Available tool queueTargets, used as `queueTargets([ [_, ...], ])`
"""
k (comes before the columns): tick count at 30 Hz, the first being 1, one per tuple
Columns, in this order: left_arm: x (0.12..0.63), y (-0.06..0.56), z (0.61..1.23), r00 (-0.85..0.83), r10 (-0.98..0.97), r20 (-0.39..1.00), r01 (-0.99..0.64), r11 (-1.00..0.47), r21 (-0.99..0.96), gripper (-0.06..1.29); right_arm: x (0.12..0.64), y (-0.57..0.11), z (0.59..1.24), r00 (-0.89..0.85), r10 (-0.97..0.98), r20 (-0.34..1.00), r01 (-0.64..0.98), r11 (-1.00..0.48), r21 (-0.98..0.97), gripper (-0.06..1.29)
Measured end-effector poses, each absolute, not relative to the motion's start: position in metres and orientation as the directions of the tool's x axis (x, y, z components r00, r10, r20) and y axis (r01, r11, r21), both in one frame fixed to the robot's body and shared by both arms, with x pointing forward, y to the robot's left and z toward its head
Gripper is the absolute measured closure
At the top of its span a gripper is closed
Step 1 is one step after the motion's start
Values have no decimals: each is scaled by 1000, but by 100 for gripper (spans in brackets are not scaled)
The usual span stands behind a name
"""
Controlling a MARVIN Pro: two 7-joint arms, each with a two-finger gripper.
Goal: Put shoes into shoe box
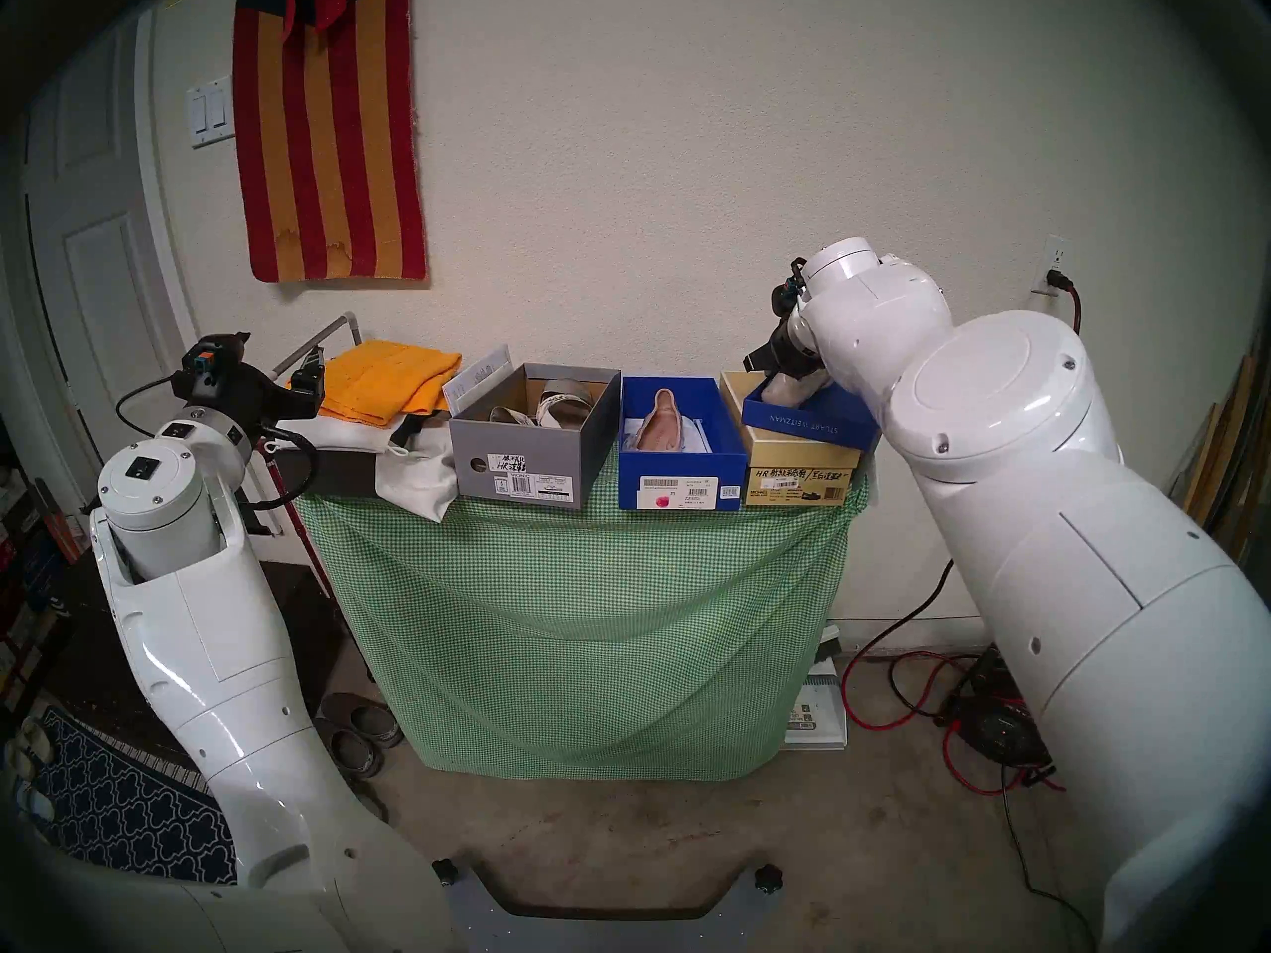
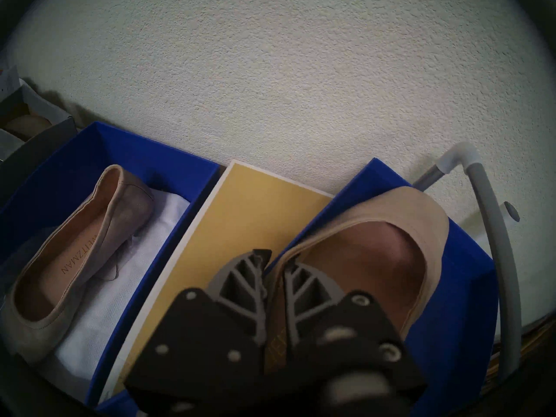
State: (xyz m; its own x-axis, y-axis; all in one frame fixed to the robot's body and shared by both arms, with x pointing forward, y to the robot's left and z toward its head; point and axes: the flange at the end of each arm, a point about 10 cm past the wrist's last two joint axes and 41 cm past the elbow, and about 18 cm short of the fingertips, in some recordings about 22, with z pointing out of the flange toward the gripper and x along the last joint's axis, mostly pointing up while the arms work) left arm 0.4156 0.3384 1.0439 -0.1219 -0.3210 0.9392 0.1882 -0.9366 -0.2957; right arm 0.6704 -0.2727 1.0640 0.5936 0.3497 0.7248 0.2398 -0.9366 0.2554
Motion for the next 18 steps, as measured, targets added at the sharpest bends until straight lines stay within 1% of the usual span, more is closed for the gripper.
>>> queueTargets([
  [10,416,338,1044,-122,-321,939,188,-936,-296,0,671,-276,1065,575,346,741,236,-938,255,115],
  [15,416,339,1044,-122,-322,939,188,-936,-296,0,672,-287,1075,555,308,773,208,-951,230,116],
  [18,416,339,1044,-122,-322,939,188,-936,-296,0,672,-293,1081,539,284,793,194,-958,211,120],
])
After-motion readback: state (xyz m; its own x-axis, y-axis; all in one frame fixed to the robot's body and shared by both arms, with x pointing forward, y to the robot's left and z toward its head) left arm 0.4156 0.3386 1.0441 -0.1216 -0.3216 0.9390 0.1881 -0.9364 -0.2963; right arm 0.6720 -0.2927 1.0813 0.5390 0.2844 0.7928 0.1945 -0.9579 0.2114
